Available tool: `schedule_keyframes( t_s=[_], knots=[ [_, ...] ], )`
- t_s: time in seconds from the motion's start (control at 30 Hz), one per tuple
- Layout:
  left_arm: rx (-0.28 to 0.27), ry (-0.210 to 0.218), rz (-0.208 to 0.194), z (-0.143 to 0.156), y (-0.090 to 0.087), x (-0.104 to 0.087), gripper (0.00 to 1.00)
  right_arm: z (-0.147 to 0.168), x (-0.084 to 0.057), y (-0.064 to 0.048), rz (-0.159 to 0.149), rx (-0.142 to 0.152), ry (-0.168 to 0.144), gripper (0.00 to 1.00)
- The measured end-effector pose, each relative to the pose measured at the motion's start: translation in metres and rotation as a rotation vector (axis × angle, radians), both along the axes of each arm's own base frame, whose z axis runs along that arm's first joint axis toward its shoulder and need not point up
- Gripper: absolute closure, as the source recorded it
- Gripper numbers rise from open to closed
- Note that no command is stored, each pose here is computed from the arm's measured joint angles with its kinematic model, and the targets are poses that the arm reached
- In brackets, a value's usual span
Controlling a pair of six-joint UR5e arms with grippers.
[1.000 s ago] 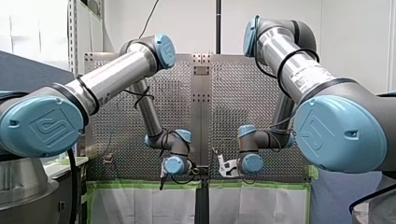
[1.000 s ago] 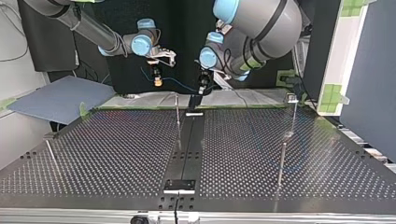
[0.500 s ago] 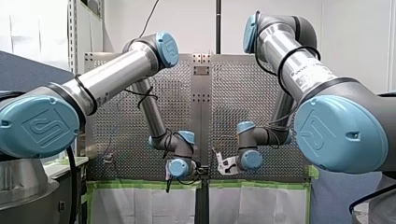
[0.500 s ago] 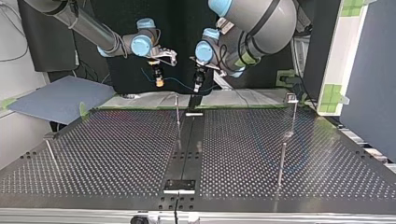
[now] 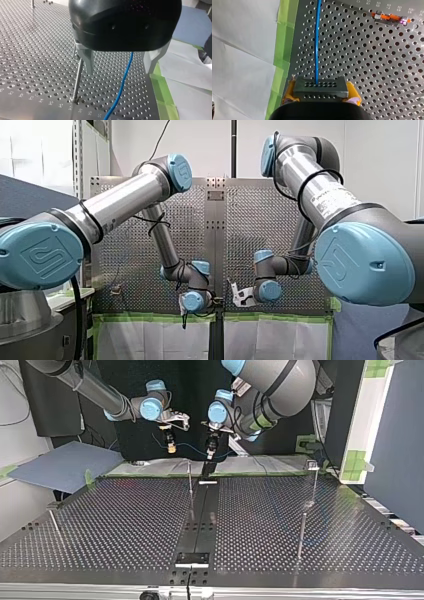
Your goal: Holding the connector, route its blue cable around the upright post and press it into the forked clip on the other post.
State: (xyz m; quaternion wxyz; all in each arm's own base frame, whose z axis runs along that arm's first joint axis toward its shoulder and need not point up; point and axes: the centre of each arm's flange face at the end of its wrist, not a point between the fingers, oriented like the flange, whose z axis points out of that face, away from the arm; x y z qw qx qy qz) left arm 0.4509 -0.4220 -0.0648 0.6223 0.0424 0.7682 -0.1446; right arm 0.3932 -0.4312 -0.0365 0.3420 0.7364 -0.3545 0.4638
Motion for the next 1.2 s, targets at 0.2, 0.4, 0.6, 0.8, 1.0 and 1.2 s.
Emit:
schedule_keyframes(
  t_s=[0.2,0.4,0.6,0.8,1.0,1.2],
  knots=[
    [-0.009,0.001,0.004,0.000,0.000,0.000,0.60,0.000,-0.001,-0.001,-0.002,0.000,-0.001,1.00],
    [-0.010,-0.004,-0.007,0.000,-0.001,0.000,0.82,0.000,-0.001,-0.002,-0.005,-0.001,-0.002,1.00],
    [-0.003,-0.010,0.022,0.001,0.001,0.001,1.00,0.000,-0.002,-0.002,-0.007,0.000,-0.002,1.00],
    [-0.001,-0.016,0.057,0.002,0.004,0.002,1.00,0.000,-0.005,-0.004,-0.015,0.002,-0.001,1.00],
    [-0.005,-0.026,0.063,0.007,0.001,-0.002,1.00,0.000,-0.010,-0.008,-0.028,0.004,-0.003,1.00],
    [-0.023,-0.053,0.058,0.024,-0.001,-0.011,1.00,0.000,-0.016,-0.014,-0.045,0.006,-0.010,1.00]
  ],
)
